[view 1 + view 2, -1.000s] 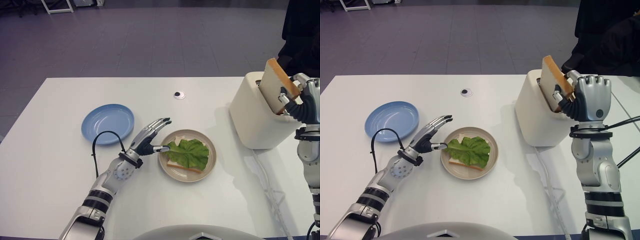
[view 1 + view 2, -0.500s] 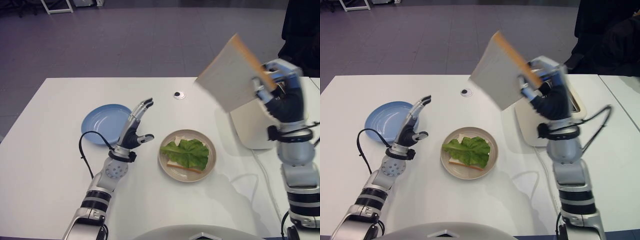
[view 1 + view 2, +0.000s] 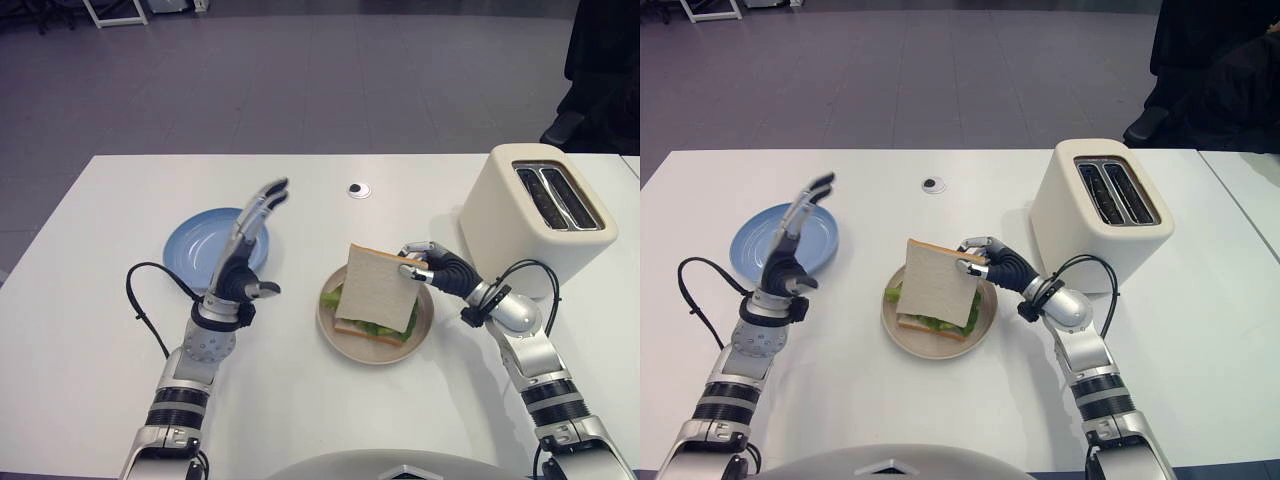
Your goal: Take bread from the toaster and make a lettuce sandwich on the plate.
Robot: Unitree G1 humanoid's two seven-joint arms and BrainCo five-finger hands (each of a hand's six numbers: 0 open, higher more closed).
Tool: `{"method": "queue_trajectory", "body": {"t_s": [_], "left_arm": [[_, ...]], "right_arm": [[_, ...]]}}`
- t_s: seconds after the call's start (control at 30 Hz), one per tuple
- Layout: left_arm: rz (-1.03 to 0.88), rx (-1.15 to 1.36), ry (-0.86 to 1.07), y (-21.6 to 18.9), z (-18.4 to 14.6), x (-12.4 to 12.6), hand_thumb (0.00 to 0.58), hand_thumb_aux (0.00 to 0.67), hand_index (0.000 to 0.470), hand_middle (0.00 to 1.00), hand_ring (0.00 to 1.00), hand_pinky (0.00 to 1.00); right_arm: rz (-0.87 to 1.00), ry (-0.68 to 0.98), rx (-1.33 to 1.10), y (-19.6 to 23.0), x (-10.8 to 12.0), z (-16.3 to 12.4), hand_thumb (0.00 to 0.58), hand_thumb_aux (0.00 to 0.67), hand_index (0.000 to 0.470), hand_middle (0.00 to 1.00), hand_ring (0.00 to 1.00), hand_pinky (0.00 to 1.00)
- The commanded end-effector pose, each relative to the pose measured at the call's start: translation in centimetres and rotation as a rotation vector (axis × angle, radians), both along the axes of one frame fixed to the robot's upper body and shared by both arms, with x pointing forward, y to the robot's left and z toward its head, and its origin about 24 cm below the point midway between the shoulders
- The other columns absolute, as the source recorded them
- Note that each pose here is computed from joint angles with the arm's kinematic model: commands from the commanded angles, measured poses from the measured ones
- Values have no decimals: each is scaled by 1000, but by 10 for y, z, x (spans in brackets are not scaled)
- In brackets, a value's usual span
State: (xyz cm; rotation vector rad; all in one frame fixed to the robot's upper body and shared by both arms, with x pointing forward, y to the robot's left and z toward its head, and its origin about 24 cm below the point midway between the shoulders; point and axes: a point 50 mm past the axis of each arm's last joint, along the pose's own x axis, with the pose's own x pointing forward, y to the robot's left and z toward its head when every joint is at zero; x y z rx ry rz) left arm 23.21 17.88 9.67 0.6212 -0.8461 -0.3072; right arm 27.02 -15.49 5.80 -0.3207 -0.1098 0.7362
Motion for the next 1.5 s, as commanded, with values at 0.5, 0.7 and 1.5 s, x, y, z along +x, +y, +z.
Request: {"method": "queue_trajectory", "body": {"t_s": [0.5,0.7,1.5], "left_arm": [[-501,766,504,-48,-104,-36,216,139,98,0,0,0],[-499,720,569,-39,-106,-41,387,284,199,0,0,0],[-791,232,1021,-53,-87,-107,580,670,470,957,957,957]], "right_arm": [[-51,-88,-180,7,8,-19,511,439,308,337,337,337],[-392,-576,-70,-31,17,64,0,0,0,0,0,0],[699,-166,-283,17,-132,-20,580,670,470,1000,1000,1000]]}}
